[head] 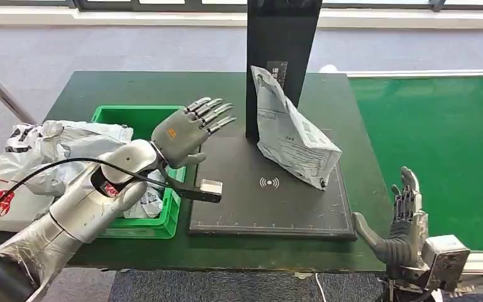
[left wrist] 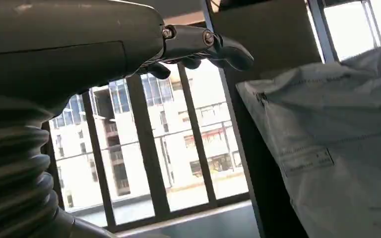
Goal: Moved the parcel from conveyor to table for the left to box.
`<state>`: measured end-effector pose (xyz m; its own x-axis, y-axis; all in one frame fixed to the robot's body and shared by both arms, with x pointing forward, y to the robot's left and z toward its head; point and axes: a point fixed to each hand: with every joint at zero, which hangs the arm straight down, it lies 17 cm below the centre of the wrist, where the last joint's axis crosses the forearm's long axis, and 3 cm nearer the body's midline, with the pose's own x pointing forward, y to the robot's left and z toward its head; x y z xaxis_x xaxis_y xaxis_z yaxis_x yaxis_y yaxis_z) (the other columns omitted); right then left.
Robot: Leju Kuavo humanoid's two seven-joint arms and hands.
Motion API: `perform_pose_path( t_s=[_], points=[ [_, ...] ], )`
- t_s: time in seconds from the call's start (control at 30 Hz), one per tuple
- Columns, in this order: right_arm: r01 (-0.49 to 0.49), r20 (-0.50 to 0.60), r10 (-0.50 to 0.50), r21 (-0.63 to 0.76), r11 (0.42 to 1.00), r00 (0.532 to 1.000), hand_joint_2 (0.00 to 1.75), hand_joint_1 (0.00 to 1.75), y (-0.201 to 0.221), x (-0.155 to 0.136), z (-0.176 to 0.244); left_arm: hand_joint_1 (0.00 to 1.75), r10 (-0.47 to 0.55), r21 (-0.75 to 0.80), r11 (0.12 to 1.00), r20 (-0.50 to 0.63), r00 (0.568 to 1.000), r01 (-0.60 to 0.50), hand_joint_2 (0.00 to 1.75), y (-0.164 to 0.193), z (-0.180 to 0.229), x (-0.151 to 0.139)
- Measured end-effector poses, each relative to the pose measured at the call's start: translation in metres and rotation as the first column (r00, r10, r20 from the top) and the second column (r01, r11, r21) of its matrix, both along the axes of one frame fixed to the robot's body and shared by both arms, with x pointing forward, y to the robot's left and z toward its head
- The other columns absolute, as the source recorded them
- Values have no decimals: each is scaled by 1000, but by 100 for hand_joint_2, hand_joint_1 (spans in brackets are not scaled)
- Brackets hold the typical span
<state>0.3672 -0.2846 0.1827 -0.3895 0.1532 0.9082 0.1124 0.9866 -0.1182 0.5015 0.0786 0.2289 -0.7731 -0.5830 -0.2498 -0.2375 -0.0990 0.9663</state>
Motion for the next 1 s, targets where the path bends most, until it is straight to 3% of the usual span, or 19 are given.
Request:
perform_pose_path(
  t_s=[0.27, 0.5, 1.0],
  points=[
    [1, -11, -1, 7, 1000, 1000, 175, 0, 0, -3, -6, 0, 38, 10, 999, 150, 988, -40, 175, 4, 60, 18],
    [3, -15, -2, 10, 1000, 1000, 175, 0, 0, -3, -10, 0, 57, 13, 998, 199, 978, -61, 175, 11, 90, 31],
    [-8, -17, 9, 21, 1000, 1000, 175, 0, 3, 8, -12, 0, 52, 66, 996, 54, 997, -55, 175, -6, 57, 53]
  ],
)
